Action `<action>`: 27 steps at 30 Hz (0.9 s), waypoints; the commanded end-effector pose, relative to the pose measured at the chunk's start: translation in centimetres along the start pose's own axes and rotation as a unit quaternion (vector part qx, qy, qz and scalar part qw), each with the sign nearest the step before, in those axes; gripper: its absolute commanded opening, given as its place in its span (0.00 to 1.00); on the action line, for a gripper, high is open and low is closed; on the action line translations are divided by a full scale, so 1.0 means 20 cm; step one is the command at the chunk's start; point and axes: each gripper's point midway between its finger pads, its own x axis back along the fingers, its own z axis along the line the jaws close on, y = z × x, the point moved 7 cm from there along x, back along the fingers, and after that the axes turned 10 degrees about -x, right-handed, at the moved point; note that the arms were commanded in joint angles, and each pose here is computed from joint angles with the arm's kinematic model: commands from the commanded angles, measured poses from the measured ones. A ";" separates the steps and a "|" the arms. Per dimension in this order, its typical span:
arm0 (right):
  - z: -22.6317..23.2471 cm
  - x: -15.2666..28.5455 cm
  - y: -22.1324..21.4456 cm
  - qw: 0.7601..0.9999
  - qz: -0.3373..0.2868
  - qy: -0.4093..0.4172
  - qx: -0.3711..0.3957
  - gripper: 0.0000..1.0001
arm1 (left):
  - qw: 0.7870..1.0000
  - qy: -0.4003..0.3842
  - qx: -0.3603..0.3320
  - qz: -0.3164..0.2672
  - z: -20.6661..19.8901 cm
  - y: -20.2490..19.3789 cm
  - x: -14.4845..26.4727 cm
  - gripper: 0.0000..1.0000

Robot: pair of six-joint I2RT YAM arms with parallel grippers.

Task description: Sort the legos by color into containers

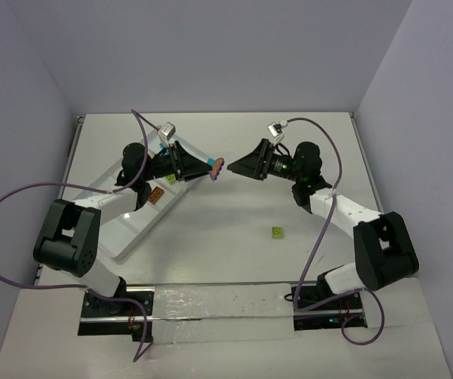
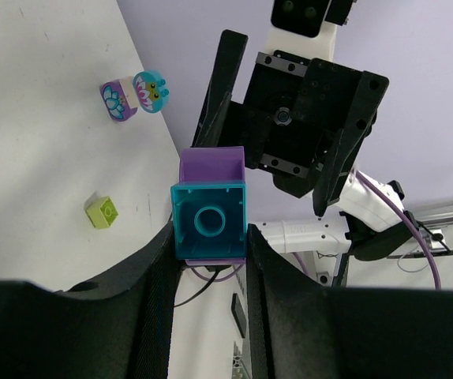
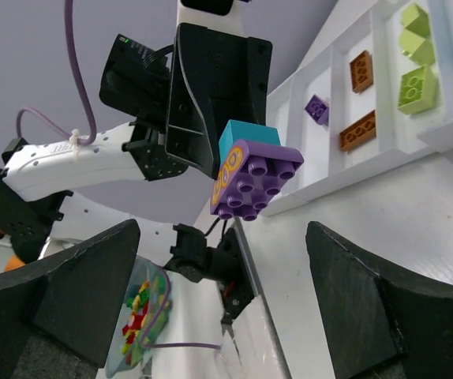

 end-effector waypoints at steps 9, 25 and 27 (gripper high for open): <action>0.08 -0.15 0.03 0.998 0.022 0.056 0.013 0.76 | 0.999 -0.025 -0.044 -0.002 -0.07 0.01 0.00 0.00; 0.00 -0.25 0.05 0.998 0.032 0.049 -0.002 0.65 | 0.998 -0.028 -0.052 -0.001 -0.10 0.01 0.01 0.00; -0.01 -0.24 0.05 0.998 0.031 0.047 -0.004 0.66 | 0.998 -0.027 -0.055 -0.001 -0.11 0.01 0.02 0.00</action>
